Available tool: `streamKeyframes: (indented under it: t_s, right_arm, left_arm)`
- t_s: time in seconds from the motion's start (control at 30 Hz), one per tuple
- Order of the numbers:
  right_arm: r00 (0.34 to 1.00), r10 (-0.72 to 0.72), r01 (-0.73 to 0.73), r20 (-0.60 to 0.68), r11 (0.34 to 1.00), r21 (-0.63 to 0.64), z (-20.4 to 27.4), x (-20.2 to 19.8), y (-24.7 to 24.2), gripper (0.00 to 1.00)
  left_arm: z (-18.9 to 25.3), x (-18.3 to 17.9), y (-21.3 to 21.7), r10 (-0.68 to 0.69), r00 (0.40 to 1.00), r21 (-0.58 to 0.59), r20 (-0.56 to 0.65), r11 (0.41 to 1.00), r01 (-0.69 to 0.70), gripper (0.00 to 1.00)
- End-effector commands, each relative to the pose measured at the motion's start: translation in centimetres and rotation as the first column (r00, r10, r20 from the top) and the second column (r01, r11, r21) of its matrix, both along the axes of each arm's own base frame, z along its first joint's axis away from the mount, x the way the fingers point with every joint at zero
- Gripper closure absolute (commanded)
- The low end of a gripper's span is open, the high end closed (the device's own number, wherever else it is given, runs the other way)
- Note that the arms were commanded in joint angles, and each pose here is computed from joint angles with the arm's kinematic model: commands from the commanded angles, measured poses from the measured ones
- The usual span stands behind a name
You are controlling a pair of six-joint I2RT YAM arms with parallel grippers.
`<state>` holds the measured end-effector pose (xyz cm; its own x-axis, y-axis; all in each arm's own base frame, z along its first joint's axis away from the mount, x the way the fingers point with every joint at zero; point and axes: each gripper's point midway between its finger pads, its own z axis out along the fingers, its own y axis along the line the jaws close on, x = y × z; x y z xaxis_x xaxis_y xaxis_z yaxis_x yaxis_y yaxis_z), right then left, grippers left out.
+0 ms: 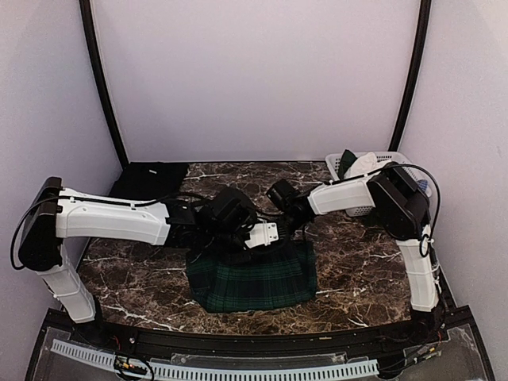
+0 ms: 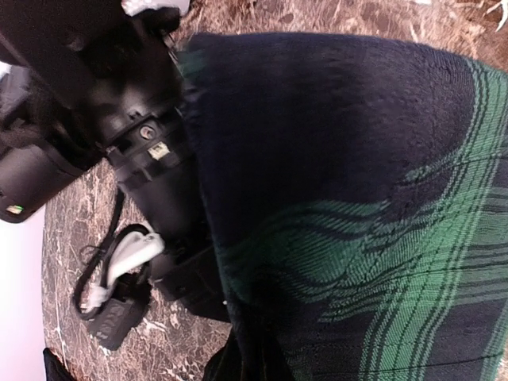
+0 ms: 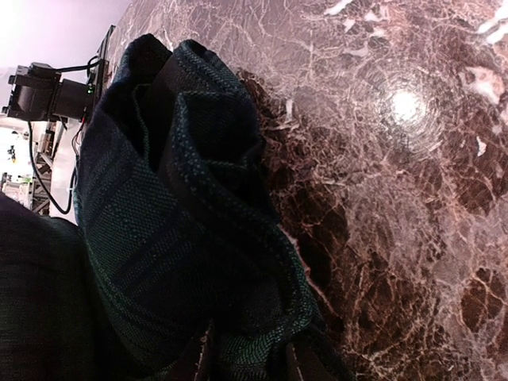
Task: Fold and stack the mixed laundry pile
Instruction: Fold the rectangle-folded skirt at the center of the board.
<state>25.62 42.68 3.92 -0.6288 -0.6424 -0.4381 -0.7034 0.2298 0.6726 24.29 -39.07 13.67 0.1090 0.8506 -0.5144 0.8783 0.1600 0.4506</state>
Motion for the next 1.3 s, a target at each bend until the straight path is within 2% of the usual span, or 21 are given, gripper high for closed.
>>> streamKeyframes:
  t_s: [0.0, 0.07, 0.23, 0.3, 0.37, 0.5, 0.7, 1.03, 1.27]
  right_arm:
    - [0.999, -0.014, 0.012, 0.029, 0.997, 0.070, 4.2, 1.4, 0.5, 0.72]
    - [0.998, -0.057, 0.054, 0.035, 0.995, 0.078, 5.5, 2.9, 0.1, 0.64]
    - [0.988, -0.139, 0.132, 0.074, 0.987, 0.095, 8.2, 6.9, -1.1, 0.55]
    - [0.981, -0.178, 0.172, 0.073, 0.981, 0.090, 8.2, 8.4, -1.7, 0.58]
    - [0.979, -0.198, 0.194, 0.054, 0.978, 0.076, 7.5, 9.4, -2.2, 0.65]
    - [0.986, -0.165, 0.164, 0.009, 0.985, 0.042, 5.0, 9.0, -2.2, 0.77]
    - [0.993, -0.108, 0.110, -0.052, 0.993, 0.037, 2.7, 6.9, -1.4, 0.79]
    - [0.991, -0.031, 0.037, -0.128, 0.998, 0.049, 0.6, 3.6, -1.4, 0.95]
    - [0.992, -0.013, 0.021, -0.127, 0.998, 0.065, 1.1, 2.9, -1.2, 0.95]
  left_arm:
    - [-0.3, 1.6, -0.2, 0.028, 0.996, -0.017, 0.081, 0.999, -0.027, 1.00]
    - [-0.3, 1.2, -0.3, 0.019, 0.997, -0.022, 0.075, 1.000, -0.017, 1.00]
    - [-0.5, 0.2, -0.3, 0.001, 0.998, 0.004, 0.070, 1.000, -0.001, 1.00]
    - [-0.7, 0.1, -0.2, 0.003, 0.998, 0.006, 0.065, 1.000, -0.003, 1.00]
    - [-0.9, 0.2, -0.1, 0.010, 0.998, 0.011, 0.069, 1.000, -0.011, 1.00]
    - [-0.5, 0.6, -0.3, 0.017, 0.996, 0.002, 0.084, 1.000, -0.017, 0.99]
    - [0.2, 1.1, -0.5, 0.017, 0.995, -0.011, 0.101, 1.000, -0.016, 0.99]
    - [2.0, 3.3, -0.7, 0.027, 0.986, -0.022, 0.166, 0.999, -0.023, 0.98]
    - [1.5, 4.9, -0.5, 0.034, 0.982, -0.014, 0.188, 0.999, -0.032, 0.97]
